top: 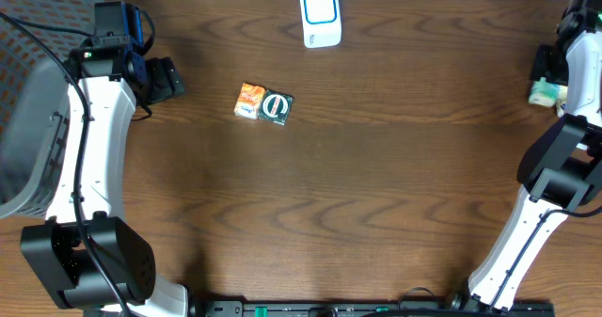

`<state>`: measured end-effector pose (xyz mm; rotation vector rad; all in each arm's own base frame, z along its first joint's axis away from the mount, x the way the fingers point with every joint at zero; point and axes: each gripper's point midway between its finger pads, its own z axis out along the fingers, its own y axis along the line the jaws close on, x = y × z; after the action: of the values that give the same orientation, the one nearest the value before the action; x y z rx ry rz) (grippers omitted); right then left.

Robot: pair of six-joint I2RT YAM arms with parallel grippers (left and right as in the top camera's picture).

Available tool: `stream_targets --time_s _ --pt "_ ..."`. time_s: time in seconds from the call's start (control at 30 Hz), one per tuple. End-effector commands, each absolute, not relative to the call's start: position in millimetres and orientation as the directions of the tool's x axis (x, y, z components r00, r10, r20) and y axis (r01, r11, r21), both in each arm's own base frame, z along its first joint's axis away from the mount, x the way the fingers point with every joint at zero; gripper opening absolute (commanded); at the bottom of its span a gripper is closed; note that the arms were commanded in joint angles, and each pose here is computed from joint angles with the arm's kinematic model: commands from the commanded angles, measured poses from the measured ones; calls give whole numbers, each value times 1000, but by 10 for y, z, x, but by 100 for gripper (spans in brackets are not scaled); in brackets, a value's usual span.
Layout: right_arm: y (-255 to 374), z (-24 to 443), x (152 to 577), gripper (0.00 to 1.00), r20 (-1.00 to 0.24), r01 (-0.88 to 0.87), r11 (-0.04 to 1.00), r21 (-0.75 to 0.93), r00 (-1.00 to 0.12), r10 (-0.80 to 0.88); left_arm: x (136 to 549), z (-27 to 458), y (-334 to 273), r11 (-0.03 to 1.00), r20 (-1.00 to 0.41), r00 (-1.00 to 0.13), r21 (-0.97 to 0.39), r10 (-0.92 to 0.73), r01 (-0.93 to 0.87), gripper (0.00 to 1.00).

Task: Scan the item barcode
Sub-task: 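Carry the tissue pack right and release it by the snack bag, then move the right gripper left over the green Zam-Buk tin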

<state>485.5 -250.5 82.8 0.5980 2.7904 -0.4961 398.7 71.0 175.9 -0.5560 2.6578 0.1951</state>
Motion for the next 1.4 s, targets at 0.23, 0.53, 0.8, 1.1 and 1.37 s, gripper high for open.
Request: stream_targets --time_s 0.23,0.53,0.8,1.1,1.37 --pt "-2032 869 5093 83 -330 372 915 -158 -893 306 3977 1702 714 913 -410 -844 58 -347 -404 98" --pt "-730 1037 5670 74 -418 114 946 302 -877 239 3977 1702 714 913 -410 -844 58 -347 -404 98" --pt "708 1318 5687 98 -363 -85 784 615 -913 186 3977 1702 714 913 -410 -844 58 -347 -404 97" --pt "1656 1191 5501 99 -370 -199 824 530 -929 13 3977 1702 714 913 -410 -844 58 -347 -404 98" --pt "2401 1090 5323 96 -418 -314 860 404 -899 -132 3977 1702 714 913 -410 -844 58 -347 -404 98"
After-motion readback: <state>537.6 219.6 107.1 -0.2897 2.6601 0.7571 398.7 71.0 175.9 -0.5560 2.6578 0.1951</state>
